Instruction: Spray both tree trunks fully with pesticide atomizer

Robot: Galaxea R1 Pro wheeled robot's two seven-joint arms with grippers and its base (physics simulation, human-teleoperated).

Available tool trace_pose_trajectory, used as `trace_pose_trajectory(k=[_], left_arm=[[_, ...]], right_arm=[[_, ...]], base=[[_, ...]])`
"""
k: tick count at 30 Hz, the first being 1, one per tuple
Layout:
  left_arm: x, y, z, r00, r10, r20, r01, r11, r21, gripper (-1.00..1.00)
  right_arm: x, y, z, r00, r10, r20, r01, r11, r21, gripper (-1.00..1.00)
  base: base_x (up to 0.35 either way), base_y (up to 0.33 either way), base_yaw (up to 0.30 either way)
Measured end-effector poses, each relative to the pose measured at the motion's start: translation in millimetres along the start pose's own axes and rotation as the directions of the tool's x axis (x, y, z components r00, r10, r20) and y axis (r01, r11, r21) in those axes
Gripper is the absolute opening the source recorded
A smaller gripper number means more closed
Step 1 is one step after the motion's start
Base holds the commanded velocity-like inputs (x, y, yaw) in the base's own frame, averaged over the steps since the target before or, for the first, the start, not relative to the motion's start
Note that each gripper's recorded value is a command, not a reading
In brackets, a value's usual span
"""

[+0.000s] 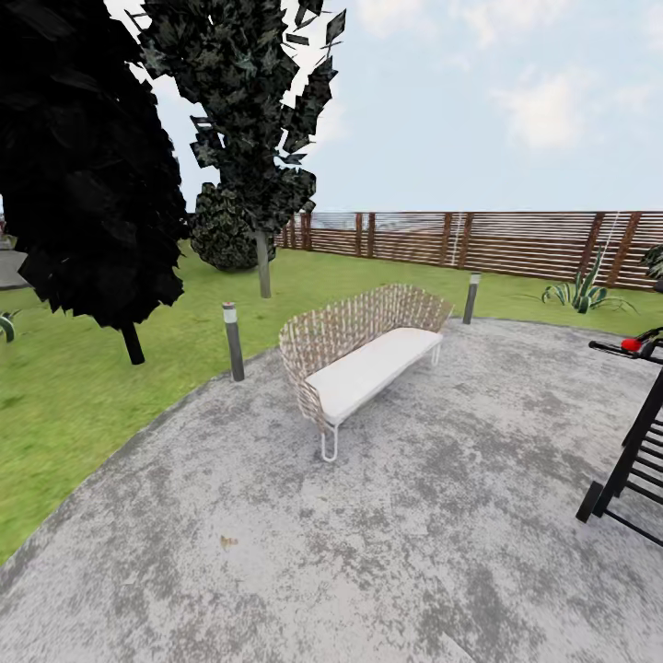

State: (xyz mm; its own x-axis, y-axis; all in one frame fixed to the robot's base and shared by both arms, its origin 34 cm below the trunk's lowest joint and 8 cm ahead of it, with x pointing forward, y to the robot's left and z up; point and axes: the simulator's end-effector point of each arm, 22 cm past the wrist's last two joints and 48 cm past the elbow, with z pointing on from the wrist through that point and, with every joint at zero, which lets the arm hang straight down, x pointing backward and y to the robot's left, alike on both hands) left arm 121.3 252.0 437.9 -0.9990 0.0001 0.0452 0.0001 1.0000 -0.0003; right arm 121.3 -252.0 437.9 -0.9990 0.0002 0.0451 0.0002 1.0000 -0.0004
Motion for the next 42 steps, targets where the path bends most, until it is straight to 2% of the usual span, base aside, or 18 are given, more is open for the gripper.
trace_pose_trajectory(k=[3,7,11,15,19,23,26,31,32,33,34,36,37,38,40,41,42], left_arm=[[6.7,-3.2,-0.1,1.000,0.003,-0.019,-0.003,1.000,0.005,1.00],[6.6,-3.4,-0.1,1.000,0.004,-0.019,-0.004,1.000,0.005,1.00],[3.7,-11.0,-0.1,1.000,0.006,-0.011,-0.006,1.000,0.015,1.00],[0.4,-12.8,-0.1,1.000,0.005,-0.003,-0.005,1.000,0.017,1.00],[-16.3,-8.8,-0.4,0.999,0.008,0.043,-0.009,1.000,0.011,1.00],[-36.1,9.5,-1.4,0.996,0.004,0.093,-0.002,1.000,-0.014,1.00],[-61.6,21.3,-3.7,0.990,0.006,0.144,-0.002,1.000,-0.029,1.00],[-103.7,21.6,-9.3,0.974,0.008,0.228,-0.001,1.000,-0.029,1.00],[-173.5,21.3,-30.4,0.888,0.013,0.460,0.000,1.000,-0.029,1.00],[-255.7,20.9,-65.7,0.785,0.018,0.620,0.001,1.000,-0.030,1.00],[-272.6,20.7,-74.9,0.760,0.019,0.650,0.001,1.000,-0.031,1.00],[-289.1,21.2,-84.1,0.736,0.020,0.677,0.001,1.000,-0.032,1.00],[-295.3,21.9,-87.8,0.727,0.021,0.687,0.002,0.999,-0.033,1.00],[-298.1,22.3,-89.5,0.722,0.022,0.691,0.002,0.999,-0.033,1.00],[-305.2,25.9,-94.1,0.711,0.025,0.703,0.002,0.999,-0.038,1.00],[-308.9,32.9,-96.9,0.703,0.031,0.710,0.004,0.999,-0.048,1.00],[-310.8,36.2,-98.4,0.700,0.034,0.714,0.005,0.999,-0.053,1.00]], right_arm=[[-1.6,-0.2,0.0,1.000,-0.002,0.003,0.002,1.000,-0.007,1.00],[-1.6,-0.3,0.0,1.000,-0.003,0.003,0.003,1.000,-0.007,1.00],[-13.9,17.1,-0.4,1.000,-0.004,0.028,0.005,1.000,-0.028,1.00],[-25.5,19.2,-0.9,0.999,-0.003,0.051,0.004,1.000,-0.029,1.00],[-39.3,15.2,-1.7,0.996,-0.003,0.087,0.005,1.000,-0.022,1.00],[-49.1,-2.7,-2.5,0.993,-0.002,0.119,0.002,1.000,0.001,1.00],[-63.4,-16.0,-4.3,0.988,-0.004,0.156,0.001,1.000,0.018,1.00],[-83.6,-38.0,-8.2,0.977,-0.010,0.212,0.000,0.999,0.046,1.00],[-148.7,-55.7,-32.0,0.879,-0.031,0.476,-0.003,0.997,0.071,1.00],[-221.8,-55.0,-63.5,0.781,-0.046,0.623,0.000,0.997,0.074,1.00],[-239.3,-55.1,-73.4,0.753,-0.049,0.657,0.000,0.997,0.075,1.00],[-260.3,-55.0,-86.4,0.717,-0.052,0.695,-0.001,0.997,0.076,1.00],[-270.8,-54.7,-93.5,0.697,-0.054,0.715,-0.001,0.997,0.076,1.00],[-276.5,-54.5,-97.4,0.687,-0.055,0.725,-0.001,0.997,0.076,1.00],[-298.0,-54.0,-113.4,0.643,-0.057,0.764,-0.002,0.997,0.077,1.00],[-309.4,-54.2,-123.1,0.615,-0.060,0.787,-0.002,0.997,0.078,1.00],[-312.8,-54.4,-126.2,0.605,-0.061,0.794,-0.002,0.997,0.078,1.00]], base=[[0.000,0.000,0.000],[0.000,0.000,0.000],[0.000,0.000,0.000],[0.000,0.000,0.000],[0.000,0.000,0.000],[0.000,0.000,0.000],[0.000,0.000,0.000],[0.000,0.000,0.000],[0.000,0.000,0.000],[0.000,0.000,0.000],[0.000,0.000,0.000],[0.000,0.000,0.000],[0.000,0.000,0.000],[0.000,0.000,0.000],[0.000,0.000,0.000],[0.000,0.000,0.000],[0.000,0.000,0.000]])
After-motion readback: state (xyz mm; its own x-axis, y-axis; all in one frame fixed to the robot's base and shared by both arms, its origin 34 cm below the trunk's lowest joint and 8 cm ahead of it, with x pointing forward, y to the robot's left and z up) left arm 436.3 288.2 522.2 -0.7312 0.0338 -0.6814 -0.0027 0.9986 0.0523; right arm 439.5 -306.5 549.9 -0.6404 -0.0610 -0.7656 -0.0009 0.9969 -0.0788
